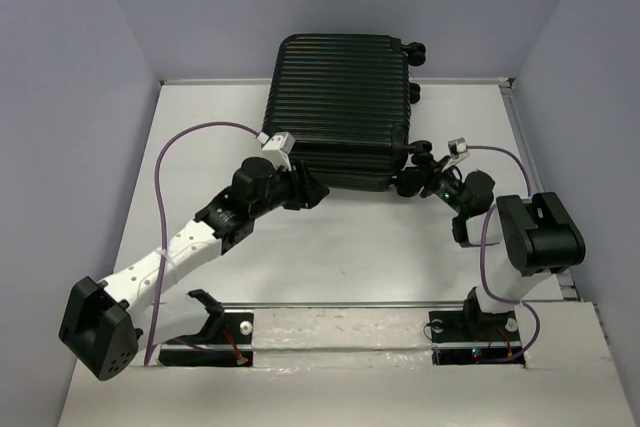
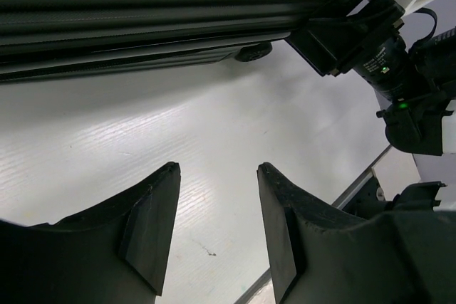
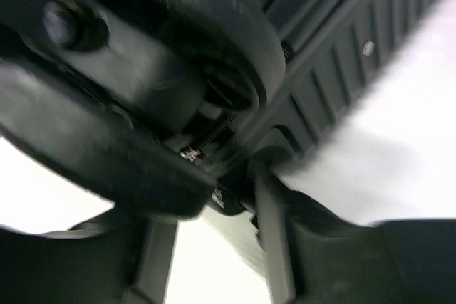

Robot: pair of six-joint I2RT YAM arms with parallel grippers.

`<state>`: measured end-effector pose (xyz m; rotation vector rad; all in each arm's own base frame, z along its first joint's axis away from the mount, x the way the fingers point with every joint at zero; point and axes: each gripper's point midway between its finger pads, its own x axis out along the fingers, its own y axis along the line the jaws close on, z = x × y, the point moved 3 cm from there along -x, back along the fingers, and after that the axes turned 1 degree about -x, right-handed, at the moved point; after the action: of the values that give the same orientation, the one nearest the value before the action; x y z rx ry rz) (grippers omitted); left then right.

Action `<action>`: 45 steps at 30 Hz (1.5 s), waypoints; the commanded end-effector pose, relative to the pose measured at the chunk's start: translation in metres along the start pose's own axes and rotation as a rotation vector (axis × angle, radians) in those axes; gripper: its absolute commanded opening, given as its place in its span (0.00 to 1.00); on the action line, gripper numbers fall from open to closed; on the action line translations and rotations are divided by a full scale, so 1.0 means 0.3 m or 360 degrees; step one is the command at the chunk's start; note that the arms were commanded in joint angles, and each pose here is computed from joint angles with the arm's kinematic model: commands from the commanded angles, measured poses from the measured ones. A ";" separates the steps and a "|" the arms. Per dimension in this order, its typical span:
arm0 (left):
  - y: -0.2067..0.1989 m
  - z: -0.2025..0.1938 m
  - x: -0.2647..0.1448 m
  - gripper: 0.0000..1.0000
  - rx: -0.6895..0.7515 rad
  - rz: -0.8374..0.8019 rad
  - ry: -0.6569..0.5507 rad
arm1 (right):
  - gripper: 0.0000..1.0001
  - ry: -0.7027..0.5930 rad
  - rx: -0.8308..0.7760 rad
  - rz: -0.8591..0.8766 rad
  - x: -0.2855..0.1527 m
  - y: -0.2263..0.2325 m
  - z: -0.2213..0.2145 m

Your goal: Pack the luggage

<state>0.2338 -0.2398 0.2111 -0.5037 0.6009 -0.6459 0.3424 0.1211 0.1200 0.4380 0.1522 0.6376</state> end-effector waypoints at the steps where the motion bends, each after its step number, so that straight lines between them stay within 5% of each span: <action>1: -0.022 0.036 0.009 0.57 0.0032 -0.0034 -0.0074 | 0.44 -0.0513 -0.0411 0.0389 0.026 0.149 0.280; 16: -0.185 0.075 0.112 0.56 0.0045 -0.0234 -0.0055 | 0.07 -0.0480 -0.0322 0.0376 0.023 0.142 0.254; 27: -0.511 0.216 0.327 0.56 0.0131 -0.0528 -0.0041 | 0.07 -0.0413 -0.0093 0.0295 -0.069 0.171 0.167; 35: -0.538 0.132 0.584 0.56 0.0183 -0.0416 0.0142 | 0.07 -0.0360 0.0007 0.0216 -0.131 0.179 0.102; 45: -0.529 0.037 0.675 0.56 0.0282 -0.0329 0.0313 | 0.07 -0.0160 0.0007 0.0178 -0.122 0.316 0.010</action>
<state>0.2972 -0.4862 0.2528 -0.4191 0.6677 -0.9837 0.2846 0.1395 0.1360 0.5522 0.1283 0.6065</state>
